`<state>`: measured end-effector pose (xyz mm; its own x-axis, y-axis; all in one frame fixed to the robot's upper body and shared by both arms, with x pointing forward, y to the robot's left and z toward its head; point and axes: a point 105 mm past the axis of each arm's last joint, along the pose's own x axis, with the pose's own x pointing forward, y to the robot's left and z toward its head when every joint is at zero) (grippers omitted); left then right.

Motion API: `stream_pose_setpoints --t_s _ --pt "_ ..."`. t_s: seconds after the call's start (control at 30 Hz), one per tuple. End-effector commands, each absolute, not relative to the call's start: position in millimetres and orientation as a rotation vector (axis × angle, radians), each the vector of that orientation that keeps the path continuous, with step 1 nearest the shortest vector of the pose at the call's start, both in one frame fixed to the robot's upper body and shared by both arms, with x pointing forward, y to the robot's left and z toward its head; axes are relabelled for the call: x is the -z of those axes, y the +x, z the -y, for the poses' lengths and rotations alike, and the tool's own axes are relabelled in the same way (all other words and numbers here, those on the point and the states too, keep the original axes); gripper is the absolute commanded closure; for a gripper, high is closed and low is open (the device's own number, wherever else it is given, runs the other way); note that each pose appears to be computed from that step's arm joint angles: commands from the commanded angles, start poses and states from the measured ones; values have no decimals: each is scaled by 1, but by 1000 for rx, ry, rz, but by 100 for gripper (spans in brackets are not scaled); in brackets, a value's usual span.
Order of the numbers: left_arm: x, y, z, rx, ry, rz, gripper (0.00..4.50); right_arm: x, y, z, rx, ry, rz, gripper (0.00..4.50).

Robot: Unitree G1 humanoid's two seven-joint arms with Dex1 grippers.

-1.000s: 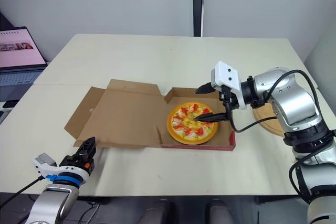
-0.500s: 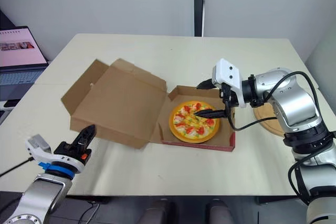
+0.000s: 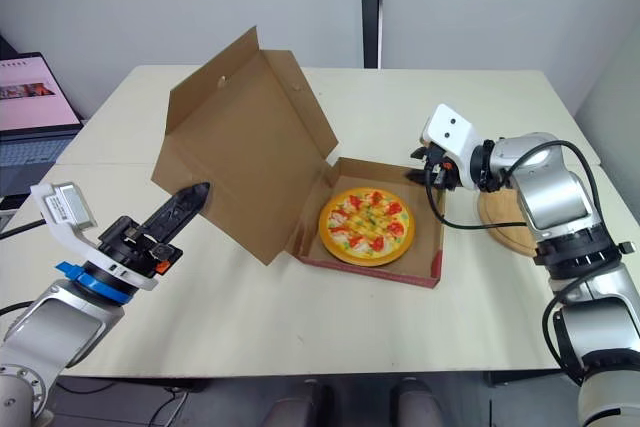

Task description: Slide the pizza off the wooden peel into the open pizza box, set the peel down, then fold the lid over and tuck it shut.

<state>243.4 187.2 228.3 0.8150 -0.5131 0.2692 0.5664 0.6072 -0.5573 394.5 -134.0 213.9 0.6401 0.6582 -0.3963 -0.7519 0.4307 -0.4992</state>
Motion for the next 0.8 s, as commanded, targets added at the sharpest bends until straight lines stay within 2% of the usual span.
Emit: stream_pose_setpoints --t_s 0.03,0.07,0.23,0.4,0.63,0.8 --pt "-245 232 -181 712 -630 133 450 -229 411 137 -802 -760 -93 433" --pt "-244 231 -180 724 -621 125 450 -228 419 141 -767 -774 -97 446" --pt "-240 232 -179 743 -602 107 450 -216 449 152 -665 -884 -139 446" --pt "-234 233 -180 748 -585 88 450 -197 462 160 -639 -993 -230 446" --pt "-229 233 -182 747 -567 76 450 -176 462 167 -674 -1107 -338 446" --pt "-223 236 -189 722 -539 69 450 -166 451 169 -793 -1114 -413 446"
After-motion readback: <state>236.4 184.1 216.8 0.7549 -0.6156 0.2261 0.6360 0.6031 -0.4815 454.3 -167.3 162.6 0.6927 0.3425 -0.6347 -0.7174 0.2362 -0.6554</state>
